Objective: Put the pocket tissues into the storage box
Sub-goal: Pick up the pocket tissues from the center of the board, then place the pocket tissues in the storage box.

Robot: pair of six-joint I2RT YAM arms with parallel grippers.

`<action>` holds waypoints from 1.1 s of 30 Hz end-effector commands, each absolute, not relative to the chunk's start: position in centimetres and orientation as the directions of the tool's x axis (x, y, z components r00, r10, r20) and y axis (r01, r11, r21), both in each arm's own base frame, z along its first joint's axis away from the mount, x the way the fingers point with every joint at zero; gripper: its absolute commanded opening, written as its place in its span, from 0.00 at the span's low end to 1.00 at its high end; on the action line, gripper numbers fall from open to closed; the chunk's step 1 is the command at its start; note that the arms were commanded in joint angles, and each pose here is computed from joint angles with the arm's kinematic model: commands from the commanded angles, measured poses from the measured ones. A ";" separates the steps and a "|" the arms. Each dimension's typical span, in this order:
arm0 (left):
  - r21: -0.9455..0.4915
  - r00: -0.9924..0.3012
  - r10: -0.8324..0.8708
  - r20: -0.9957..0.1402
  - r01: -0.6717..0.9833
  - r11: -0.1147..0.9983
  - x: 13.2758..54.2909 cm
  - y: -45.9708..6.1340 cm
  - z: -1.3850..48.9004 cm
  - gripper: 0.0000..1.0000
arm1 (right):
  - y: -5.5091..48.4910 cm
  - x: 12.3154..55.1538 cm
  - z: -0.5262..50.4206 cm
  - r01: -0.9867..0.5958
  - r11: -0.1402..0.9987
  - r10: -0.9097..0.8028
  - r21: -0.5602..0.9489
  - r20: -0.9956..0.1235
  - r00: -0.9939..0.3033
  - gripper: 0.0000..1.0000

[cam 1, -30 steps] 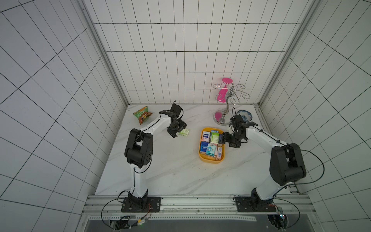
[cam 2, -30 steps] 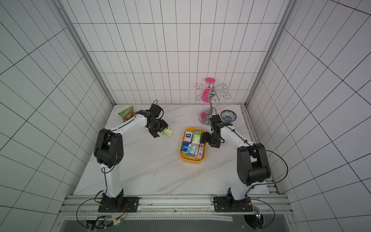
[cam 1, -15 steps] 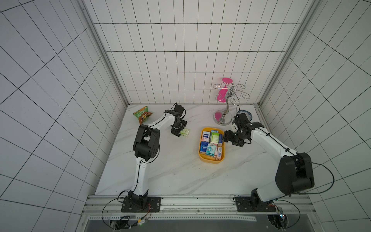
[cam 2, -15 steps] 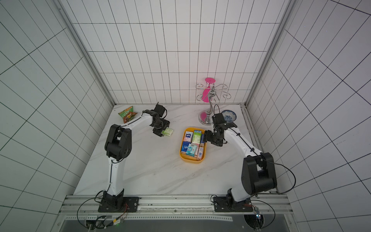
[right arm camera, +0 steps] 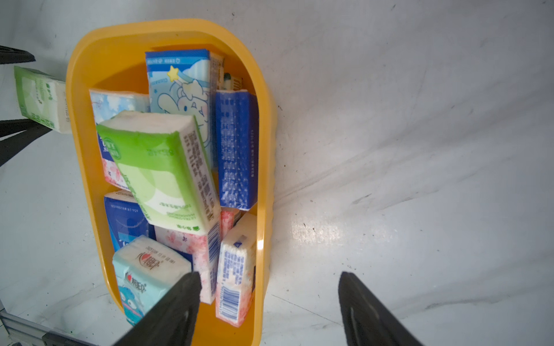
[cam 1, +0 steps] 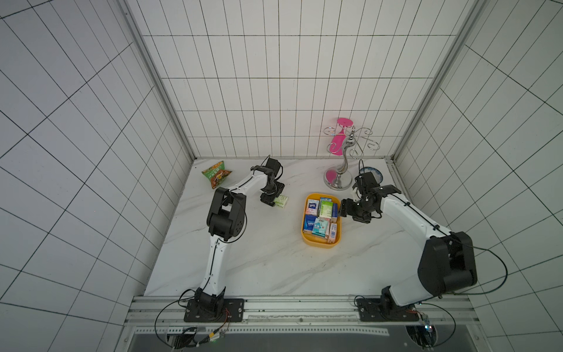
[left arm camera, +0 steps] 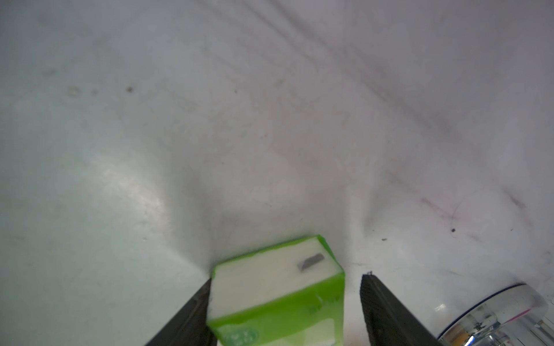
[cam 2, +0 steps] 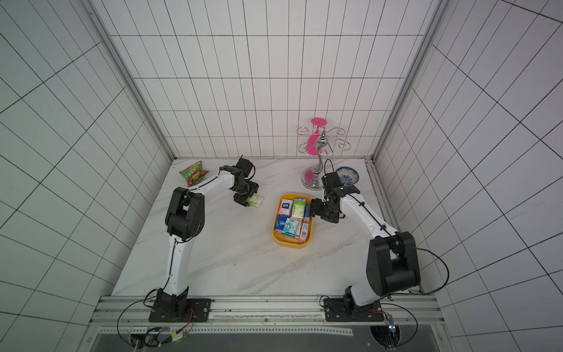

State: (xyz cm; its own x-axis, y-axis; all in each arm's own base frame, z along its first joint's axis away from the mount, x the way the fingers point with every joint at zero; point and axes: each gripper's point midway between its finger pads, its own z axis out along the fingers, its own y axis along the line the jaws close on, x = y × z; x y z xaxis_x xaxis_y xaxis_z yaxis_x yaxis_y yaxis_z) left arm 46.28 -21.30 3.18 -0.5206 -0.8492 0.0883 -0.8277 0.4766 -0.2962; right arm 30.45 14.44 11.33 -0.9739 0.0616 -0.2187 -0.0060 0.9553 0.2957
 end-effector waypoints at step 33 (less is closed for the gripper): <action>-0.314 -0.942 0.150 -0.302 0.246 0.917 36.9 -31.0 16.7 0.54 | 13.5 26.8 11.2 0.039 0.952 0.096 0.303 -0.175 -0.980 0.73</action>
State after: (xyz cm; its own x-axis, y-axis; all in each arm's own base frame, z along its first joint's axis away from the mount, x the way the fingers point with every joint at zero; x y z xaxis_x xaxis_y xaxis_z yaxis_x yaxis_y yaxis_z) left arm 38.80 -30.93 18.53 -0.9425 -0.0144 -0.3339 0.1316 0.9024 -0.4102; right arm 28.17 13.58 11.38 -0.9751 0.0871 -0.2038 0.0234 0.9548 0.2963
